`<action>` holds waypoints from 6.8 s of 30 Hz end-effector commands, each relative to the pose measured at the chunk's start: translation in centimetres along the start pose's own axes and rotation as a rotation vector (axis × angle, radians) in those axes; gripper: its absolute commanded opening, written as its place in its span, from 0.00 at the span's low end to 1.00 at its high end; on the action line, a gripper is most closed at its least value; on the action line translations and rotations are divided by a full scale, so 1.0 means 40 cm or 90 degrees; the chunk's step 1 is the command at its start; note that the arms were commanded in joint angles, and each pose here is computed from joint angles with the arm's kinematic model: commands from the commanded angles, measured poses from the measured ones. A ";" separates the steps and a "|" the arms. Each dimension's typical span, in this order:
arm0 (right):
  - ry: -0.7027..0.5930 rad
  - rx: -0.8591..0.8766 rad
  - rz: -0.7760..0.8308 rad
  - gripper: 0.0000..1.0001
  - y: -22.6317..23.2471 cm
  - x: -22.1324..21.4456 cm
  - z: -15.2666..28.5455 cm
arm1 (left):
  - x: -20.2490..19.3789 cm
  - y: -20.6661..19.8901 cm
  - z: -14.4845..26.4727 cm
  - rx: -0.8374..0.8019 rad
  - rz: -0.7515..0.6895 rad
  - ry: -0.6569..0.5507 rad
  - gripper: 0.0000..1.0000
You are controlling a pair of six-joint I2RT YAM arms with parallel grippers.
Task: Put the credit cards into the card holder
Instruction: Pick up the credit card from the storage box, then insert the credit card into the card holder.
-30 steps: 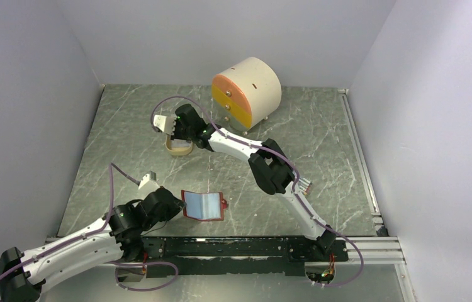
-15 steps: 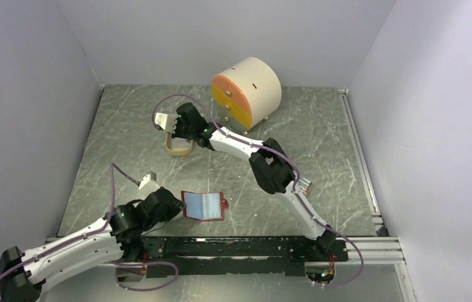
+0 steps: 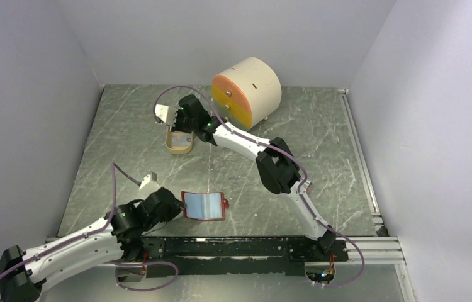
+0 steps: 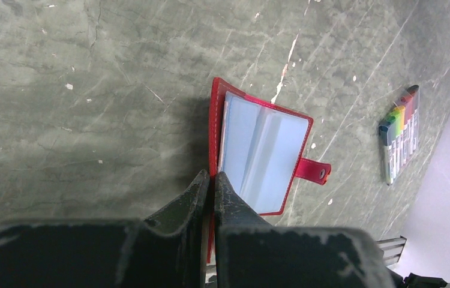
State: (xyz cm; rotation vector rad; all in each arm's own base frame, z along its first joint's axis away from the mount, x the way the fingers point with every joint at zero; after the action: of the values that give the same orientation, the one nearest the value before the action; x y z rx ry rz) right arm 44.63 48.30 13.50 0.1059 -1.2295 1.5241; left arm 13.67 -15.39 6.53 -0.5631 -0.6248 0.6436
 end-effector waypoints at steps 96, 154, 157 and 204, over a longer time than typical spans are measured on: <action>-0.070 0.086 -1.173 0.00 0.619 -0.143 0.541 | -0.080 -0.006 -0.057 -0.003 0.005 0.078 0.09; 0.187 0.087 -0.954 0.50 0.688 -0.105 0.555 | -0.077 -0.001 -0.061 -0.009 -0.008 0.070 0.09; 0.185 0.095 -0.954 0.48 0.692 -0.099 0.553 | -0.079 0.000 -0.062 -0.008 -0.009 0.071 0.09; 0.118 0.184 -0.892 0.44 0.701 -0.010 0.531 | -0.060 -0.106 -0.010 -0.133 0.004 0.077 0.09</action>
State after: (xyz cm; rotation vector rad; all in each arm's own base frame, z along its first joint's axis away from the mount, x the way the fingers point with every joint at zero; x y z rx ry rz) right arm 12.62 36.32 4.22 0.7379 -0.4612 0.4021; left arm 13.74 -18.23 5.50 -0.6707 -0.5775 0.5706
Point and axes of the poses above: each gripper's point midway between its finger pads, its own z axis back along the fingers, its own y axis along the line the jaws close on, x = y × z, the point moved 2 cm from there along z, back along the fingers, and after that the axes turned 4 degrees about z, right-handed, at the moved point
